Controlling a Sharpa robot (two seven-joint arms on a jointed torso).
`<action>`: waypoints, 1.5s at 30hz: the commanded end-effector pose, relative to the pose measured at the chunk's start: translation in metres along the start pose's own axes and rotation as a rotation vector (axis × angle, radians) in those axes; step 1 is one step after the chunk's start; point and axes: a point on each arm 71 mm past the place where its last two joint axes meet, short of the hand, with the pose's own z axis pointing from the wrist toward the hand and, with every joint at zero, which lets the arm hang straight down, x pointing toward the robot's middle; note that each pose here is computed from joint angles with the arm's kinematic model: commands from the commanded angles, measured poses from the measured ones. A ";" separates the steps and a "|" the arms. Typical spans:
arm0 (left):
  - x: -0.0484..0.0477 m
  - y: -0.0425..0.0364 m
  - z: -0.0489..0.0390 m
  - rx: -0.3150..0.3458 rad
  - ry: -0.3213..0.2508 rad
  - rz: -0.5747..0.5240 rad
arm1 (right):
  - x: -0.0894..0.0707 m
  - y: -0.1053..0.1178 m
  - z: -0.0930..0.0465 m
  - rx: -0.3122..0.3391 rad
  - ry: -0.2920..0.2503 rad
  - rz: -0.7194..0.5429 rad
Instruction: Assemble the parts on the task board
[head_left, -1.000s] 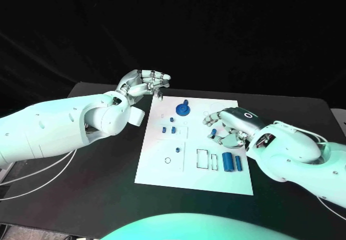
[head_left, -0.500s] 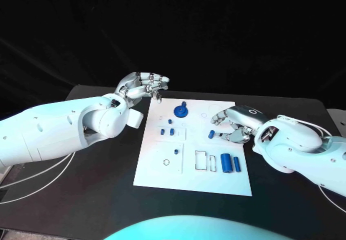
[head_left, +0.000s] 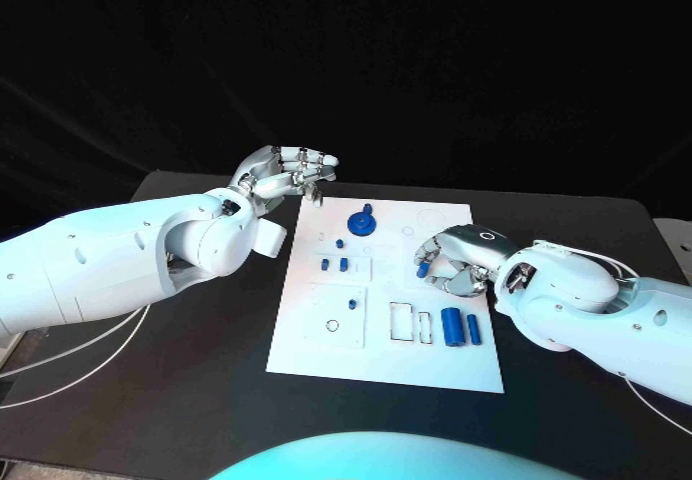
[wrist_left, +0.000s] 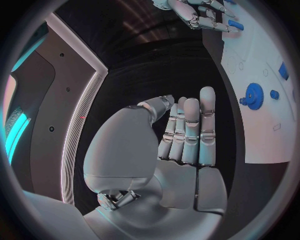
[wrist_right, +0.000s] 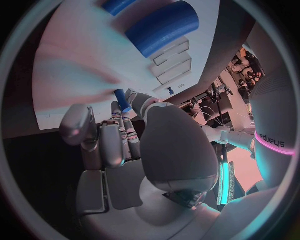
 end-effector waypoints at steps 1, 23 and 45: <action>0.0019 -0.0009 0.0005 0.004 0.015 -0.009 | 0.001 0.001 0.001 -0.003 0.001 -0.033; 0.0013 -0.0008 0.0000 0.001 0.015 -0.009 | -0.002 0.002 0.005 0.032 -0.069 -0.037; 0.0011 -0.0006 -0.0002 -0.004 0.014 -0.008 | 0.003 -0.001 0.007 0.053 0.005 -0.084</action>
